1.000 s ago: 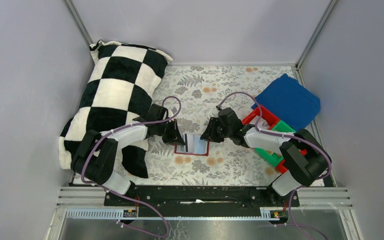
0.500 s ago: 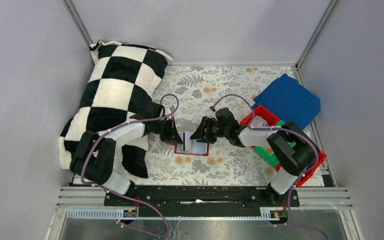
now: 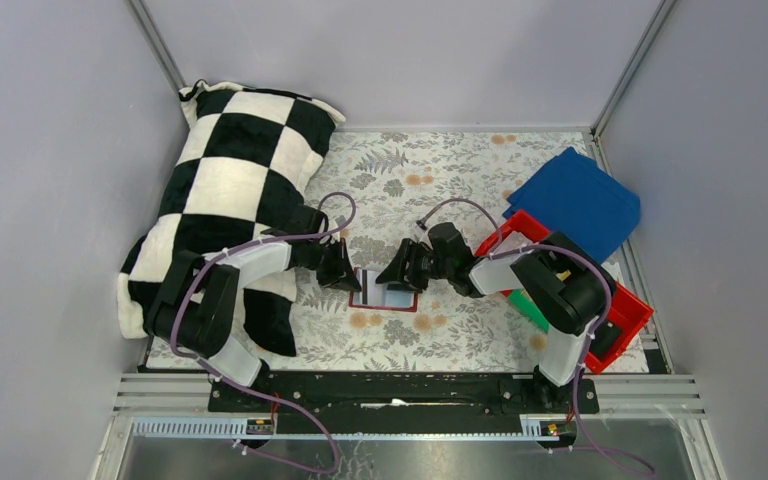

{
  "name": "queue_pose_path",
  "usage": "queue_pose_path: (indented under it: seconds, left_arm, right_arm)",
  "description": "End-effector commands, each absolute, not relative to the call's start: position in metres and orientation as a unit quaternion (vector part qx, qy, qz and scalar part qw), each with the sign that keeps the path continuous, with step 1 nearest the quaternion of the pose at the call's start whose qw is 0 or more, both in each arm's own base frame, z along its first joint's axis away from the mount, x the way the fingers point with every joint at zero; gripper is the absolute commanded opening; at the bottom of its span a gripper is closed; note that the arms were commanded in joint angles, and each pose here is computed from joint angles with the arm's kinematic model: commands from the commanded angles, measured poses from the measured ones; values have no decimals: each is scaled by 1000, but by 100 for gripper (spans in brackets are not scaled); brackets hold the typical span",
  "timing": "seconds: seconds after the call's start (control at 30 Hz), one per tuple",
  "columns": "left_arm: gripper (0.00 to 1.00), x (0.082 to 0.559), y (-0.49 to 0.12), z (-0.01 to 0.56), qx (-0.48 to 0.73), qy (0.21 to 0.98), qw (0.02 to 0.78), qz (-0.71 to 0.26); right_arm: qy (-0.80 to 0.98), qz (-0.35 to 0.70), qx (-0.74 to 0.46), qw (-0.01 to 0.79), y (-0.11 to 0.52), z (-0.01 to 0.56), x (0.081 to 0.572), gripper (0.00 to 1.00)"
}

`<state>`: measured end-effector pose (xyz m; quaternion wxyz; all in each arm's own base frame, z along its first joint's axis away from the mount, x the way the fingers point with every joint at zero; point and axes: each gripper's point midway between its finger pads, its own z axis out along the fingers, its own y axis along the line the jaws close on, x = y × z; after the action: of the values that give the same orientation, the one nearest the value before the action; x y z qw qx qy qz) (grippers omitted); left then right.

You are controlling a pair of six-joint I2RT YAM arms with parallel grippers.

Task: Take the credit cards out of the card holder
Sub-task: Remove the credit card from the card holder.

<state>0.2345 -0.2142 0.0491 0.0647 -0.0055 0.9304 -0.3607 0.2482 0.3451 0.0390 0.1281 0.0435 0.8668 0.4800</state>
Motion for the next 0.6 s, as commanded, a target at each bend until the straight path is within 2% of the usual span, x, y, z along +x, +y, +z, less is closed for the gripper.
queue_pose_path:
  seconds: [0.0, 0.23, 0.57]
  left_arm:
    - [0, 247, -219, 56, -5, 923, 80, -376]
    - [0, 244, -236, 63, -29, 893, 51, -447]
    - [0, 242, -242, 68, -55, 870, 37, -488]
  right_arm:
    - [853, 506, 35, 124, 353, 45, 245, 54]
    - [856, 502, 39, 118, 351, 39, 242, 54]
    - [852, 510, 47, 111, 352, 36, 240, 53]
